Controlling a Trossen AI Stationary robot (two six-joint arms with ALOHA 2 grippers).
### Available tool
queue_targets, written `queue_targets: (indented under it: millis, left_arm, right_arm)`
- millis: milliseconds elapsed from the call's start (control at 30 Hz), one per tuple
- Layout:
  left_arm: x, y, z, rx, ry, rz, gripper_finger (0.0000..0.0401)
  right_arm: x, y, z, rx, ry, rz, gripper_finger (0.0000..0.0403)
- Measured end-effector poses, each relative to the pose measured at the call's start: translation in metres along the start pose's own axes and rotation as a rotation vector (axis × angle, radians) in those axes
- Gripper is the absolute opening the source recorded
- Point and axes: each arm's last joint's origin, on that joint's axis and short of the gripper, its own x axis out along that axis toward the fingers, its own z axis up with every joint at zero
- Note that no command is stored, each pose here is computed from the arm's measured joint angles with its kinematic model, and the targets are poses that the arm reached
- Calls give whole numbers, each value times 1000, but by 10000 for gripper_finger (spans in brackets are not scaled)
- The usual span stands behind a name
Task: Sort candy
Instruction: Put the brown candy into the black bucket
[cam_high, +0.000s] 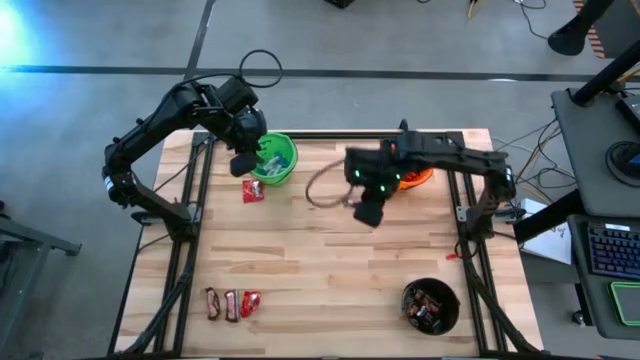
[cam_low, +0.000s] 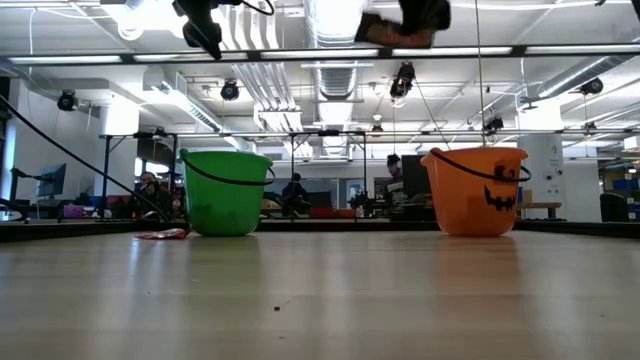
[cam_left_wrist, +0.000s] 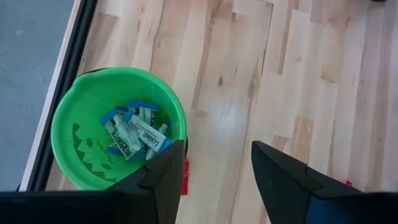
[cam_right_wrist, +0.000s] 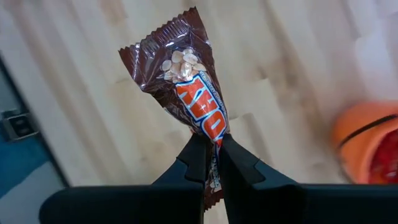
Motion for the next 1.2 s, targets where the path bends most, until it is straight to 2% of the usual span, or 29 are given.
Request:
queue_targets:
  millis: [367, 600, 900, 1200]
  left_arm:
    - [0, 0, 0, -4, 4, -1, 168]
    - [0, 0, 0, -4, 4, -1, 168]
    - [0, 0, 0, -4, 4, -1, 168]
    - [0, 0, 0, -4, 3, -1, 168]
  right_arm:
    - [-16, 81, -62, 31, -28, 28, 13]
    - [-20, 119, -104, 60, -51, 20, 13]
    - [-15, 151, -149, 128, -51, 4, 13]
    - [9, 166, -193, 198, 24, -77, 13]
